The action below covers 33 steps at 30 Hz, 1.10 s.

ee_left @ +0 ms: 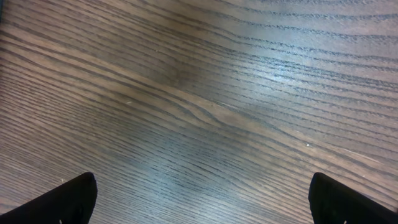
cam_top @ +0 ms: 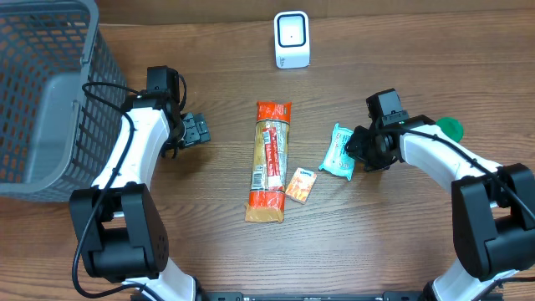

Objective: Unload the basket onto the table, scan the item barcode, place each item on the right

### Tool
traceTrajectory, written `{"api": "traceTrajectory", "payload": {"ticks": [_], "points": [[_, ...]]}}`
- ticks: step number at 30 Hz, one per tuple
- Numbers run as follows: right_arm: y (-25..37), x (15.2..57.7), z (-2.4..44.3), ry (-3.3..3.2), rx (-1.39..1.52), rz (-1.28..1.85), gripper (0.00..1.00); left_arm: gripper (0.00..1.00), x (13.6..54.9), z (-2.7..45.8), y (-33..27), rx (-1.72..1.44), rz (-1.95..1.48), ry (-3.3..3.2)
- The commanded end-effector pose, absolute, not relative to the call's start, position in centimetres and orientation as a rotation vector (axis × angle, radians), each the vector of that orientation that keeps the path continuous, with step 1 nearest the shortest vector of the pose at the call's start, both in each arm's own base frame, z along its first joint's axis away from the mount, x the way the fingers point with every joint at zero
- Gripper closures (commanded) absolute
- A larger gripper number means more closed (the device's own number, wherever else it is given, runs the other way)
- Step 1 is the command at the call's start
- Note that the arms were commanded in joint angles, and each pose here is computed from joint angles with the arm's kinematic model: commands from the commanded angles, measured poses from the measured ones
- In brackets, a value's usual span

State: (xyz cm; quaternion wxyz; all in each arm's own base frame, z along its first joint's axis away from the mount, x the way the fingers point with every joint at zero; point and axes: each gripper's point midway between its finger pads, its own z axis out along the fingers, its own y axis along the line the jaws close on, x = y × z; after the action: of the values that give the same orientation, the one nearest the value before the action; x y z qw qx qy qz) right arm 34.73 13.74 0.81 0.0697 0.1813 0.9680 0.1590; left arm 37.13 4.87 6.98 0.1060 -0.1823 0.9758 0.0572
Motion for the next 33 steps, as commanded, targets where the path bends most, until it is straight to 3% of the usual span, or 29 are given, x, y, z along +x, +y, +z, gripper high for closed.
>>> {"api": "traceTrajectory", "payload": {"ticks": [1, 3, 10, 11, 12, 13, 14, 16, 18, 20, 23, 29, 33], "points": [[12.5, 32.8, -1.4, 2.973, 0.602, 0.365, 0.8, 0.0, 37.1, 7.1, 4.9, -0.536, 0.158, 2.873], [12.5, 32.8, -1.4, 2.974, 0.602, 0.366, 0.95, 0.0, 37.1, 7.1, 4.9, -0.536, 0.158, 2.873], [12.5, 32.6, -1.4, 2.982, 0.599, 0.365, 0.96, 0.0, 37.1, 7.1, 4.9, -0.536, 0.158, 2.873], [12.4, 32.6, -1.4, 2.983, 0.598, 0.364, 0.89, 0.0, 37.1, 7.1, 4.9, -0.536, 0.158, 2.873], [12.4, 32.5, -1.4, 2.986, 0.6, 0.362, 0.74, 0.0, 37.1, 7.1, 4.9, -0.536, 0.158, 2.873], [12.4, 32.4, -1.4, 2.99, 0.602, 0.36, 0.51, 0.0, 37.1, 7.1, 4.9, -0.536, 0.158, 2.873], [12.4, 32.2, -1.5, 2.997, 0.603, 0.355, 0.44, 0.0, 37.1, 7.1, 4.9, -0.536, 0.158, 2.873], [12.2, 31.8, -1.5, 3.012, 0.609, 0.345, 0.44, 0.0, 37.1, 7.1, 4.9, -0.536, 0.158, 2.873], [12.1, 31.4, -1.6, 3.025, 0.613, 0.334, 0.47, 0.0, 37.1, 7.1, 4.9, -0.536, 0.158, 2.873], [12.0, 31.3, -1.8, 3.026, 0.613, 0.318, 0.57, 0.0, 37.1, 7.1, 4.9, -0.536, 0.158, 2.873], [11.3, 31.0, -2.4, 3.02, 0.615, 0.271, 0.95, 0.0, 37.1, 7.1, 4.9, -0.536, 0.158, 2.873], [9.5, 30.3, -2.7, 3.056, 0.623, 0.254, 0.96, 0.0, 37.1, 7.1, 4.9, -0.536, 0.158, 2.873], [10.6, 30.1, -1.7, 3.106, 0.397, 0.546, 0.96, 0.0, 37.1, 7.1, 4.9, -0.536, 0.158, 2.873]]}}
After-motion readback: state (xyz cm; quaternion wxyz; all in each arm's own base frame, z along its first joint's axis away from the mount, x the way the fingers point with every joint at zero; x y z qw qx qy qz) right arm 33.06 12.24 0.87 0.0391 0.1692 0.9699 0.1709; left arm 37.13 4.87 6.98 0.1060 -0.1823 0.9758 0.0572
